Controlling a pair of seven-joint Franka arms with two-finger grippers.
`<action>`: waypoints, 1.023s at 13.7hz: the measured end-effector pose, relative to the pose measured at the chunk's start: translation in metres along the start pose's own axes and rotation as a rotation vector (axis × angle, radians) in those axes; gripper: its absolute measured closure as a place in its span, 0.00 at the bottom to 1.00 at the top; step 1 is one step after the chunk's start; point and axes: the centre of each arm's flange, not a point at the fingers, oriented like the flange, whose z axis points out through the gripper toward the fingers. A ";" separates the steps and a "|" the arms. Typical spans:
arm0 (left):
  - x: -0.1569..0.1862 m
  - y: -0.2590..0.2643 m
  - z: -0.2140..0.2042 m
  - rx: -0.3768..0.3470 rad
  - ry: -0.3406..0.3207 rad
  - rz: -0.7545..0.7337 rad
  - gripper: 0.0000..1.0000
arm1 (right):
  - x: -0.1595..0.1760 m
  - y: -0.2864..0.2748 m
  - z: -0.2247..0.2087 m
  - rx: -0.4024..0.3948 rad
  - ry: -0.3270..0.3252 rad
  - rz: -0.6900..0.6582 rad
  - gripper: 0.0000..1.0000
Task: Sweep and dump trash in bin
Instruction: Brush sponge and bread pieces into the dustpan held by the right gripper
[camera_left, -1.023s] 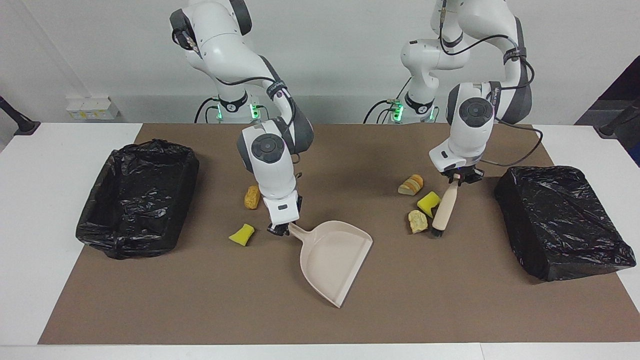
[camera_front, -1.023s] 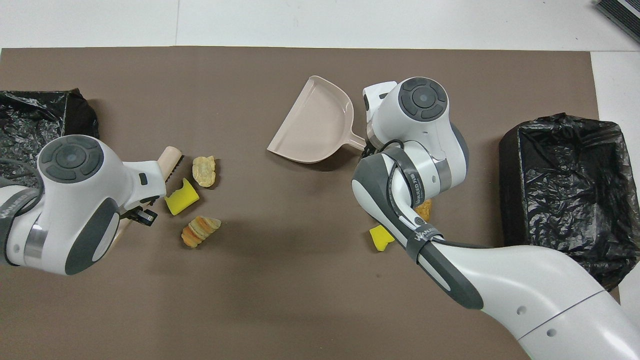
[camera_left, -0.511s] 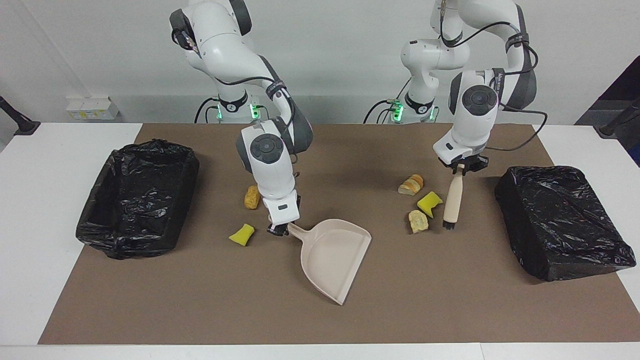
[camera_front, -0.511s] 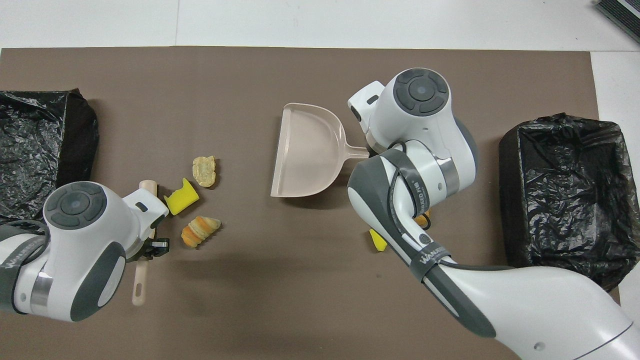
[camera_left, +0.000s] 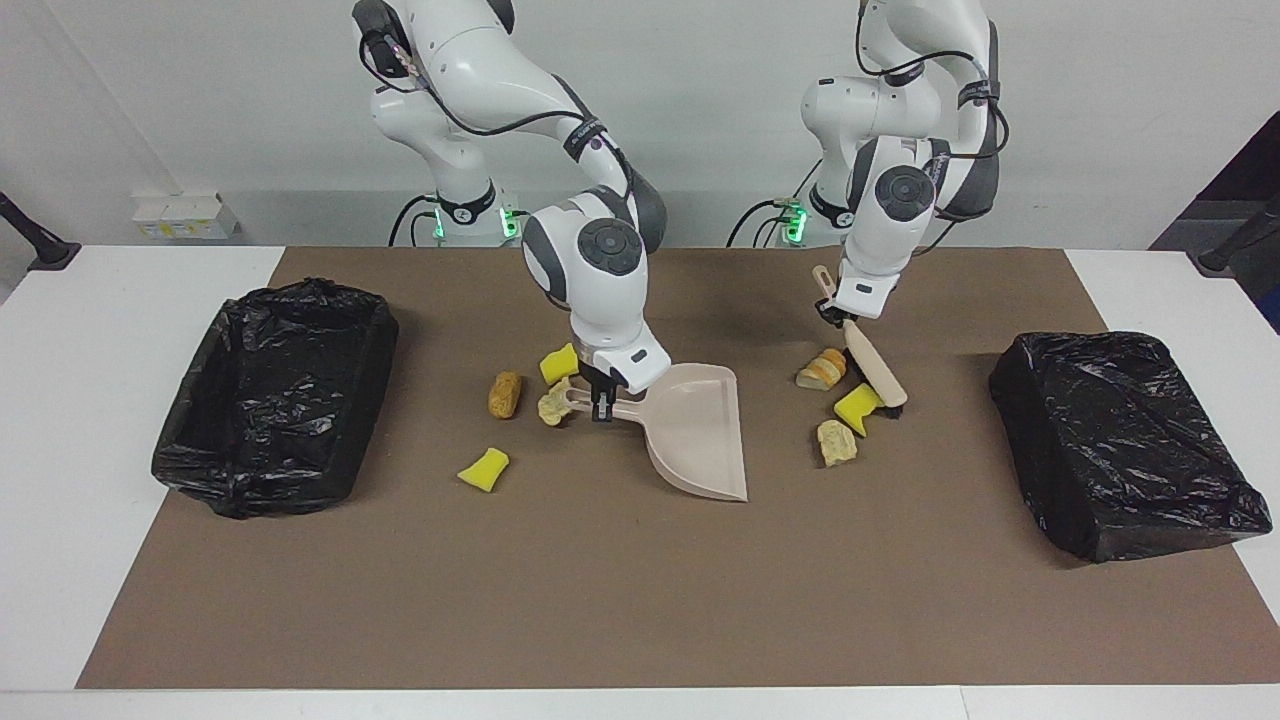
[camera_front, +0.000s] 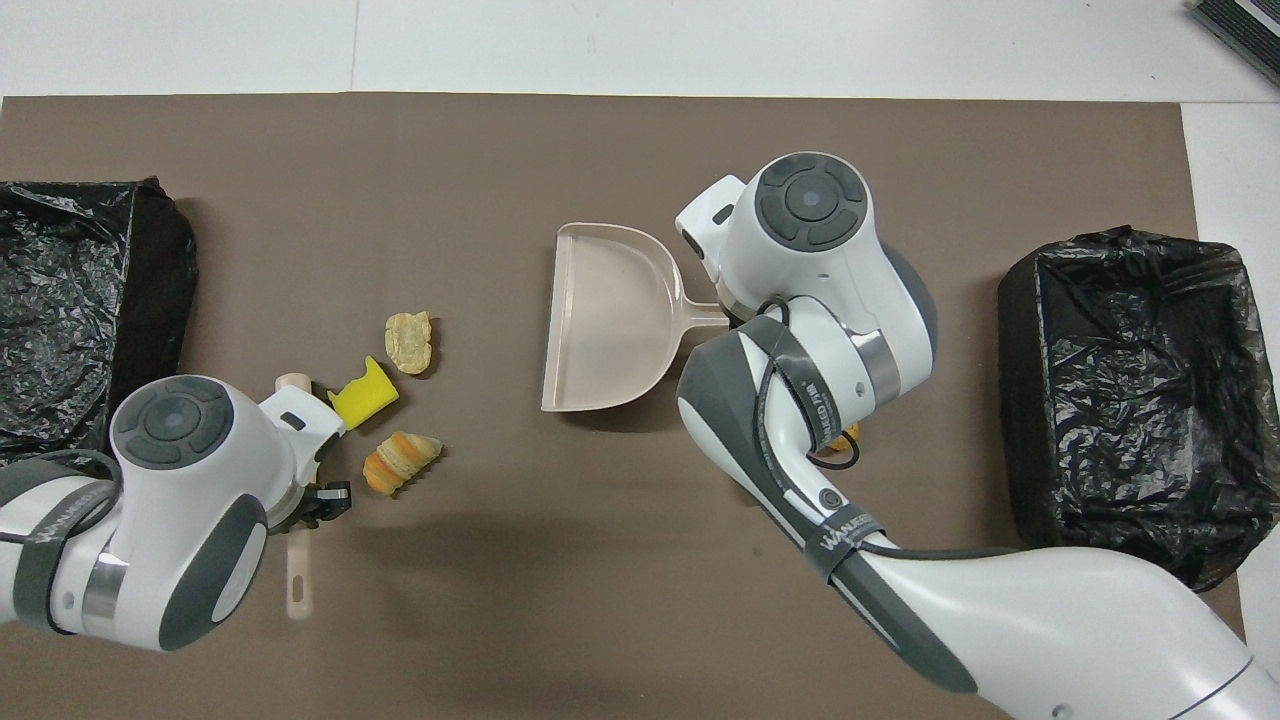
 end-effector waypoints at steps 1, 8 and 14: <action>0.000 0.003 0.002 -0.008 0.000 0.028 0.75 | 0.004 -0.003 0.001 -0.002 0.002 0.012 0.68; -0.039 0.084 -0.008 -0.107 0.017 0.209 0.75 | 0.022 -0.015 0.006 -0.015 0.019 0.114 0.68; -0.036 0.134 -0.057 -0.219 0.079 0.245 0.75 | 0.018 -0.013 0.007 -0.015 0.019 0.122 0.68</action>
